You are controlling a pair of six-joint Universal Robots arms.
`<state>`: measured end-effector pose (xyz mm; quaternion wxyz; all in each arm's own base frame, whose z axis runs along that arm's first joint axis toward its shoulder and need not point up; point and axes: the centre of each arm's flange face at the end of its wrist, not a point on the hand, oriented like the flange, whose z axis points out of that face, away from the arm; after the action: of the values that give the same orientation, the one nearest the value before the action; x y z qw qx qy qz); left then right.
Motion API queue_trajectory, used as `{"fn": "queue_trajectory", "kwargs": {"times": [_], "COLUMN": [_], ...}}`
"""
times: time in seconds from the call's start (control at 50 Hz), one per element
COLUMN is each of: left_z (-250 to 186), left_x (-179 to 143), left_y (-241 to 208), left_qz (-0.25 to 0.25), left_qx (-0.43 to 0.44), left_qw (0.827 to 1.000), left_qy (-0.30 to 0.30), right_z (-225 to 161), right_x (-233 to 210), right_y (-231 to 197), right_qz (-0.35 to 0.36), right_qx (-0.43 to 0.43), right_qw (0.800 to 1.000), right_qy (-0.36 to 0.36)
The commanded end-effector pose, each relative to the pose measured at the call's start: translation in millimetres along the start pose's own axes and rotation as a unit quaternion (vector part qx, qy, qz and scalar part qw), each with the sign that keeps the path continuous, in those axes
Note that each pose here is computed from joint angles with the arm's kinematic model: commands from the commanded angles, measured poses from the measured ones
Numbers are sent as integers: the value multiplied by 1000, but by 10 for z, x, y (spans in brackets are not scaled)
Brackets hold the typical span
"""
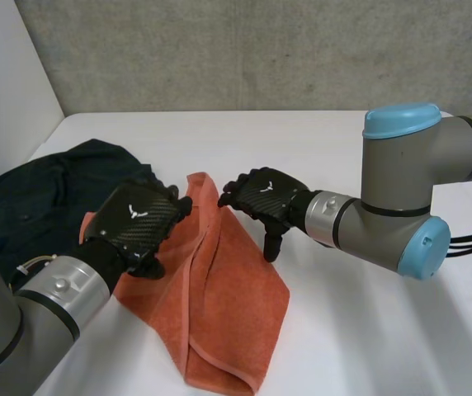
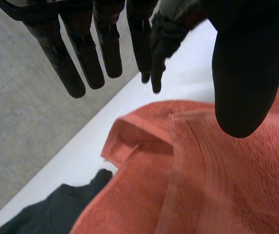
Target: Fold the laundry.
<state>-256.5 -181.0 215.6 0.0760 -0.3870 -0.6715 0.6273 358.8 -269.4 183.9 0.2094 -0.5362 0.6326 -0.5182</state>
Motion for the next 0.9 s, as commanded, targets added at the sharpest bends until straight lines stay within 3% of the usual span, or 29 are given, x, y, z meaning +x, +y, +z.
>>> {"fn": "queue_trajectory", "kwargs": {"times": [0.02, 0.28, 0.4, 0.76, 0.9], "left_z": [121, 138, 64, -247, -263], "left_x": [25, -92, -216, -266, -262], "left_y": [156, 324, 408, 507, 494], "left_qz": [-2, -13, -23, -36, -35], "left_qx": [-12, -42, -57, -67, -63], "left_qw": [1000, 999, 997, 994, 995], "left_qy": [1, -18, -43, -73, -73], "right_z": [-114, -207, 16, 994, 1107], "right_x": [-48, -188, -111, -129, -133], "right_y": [12, -170, -282, -26, 86], "right_qz": [-31, -70, -81, -122, -124], "right_qx": [-30, -10, 18, 95, 98], "right_qw": [999, 997, 994, 985, 985], "right_qy": [-9, 3, 69, 70, 74]}}
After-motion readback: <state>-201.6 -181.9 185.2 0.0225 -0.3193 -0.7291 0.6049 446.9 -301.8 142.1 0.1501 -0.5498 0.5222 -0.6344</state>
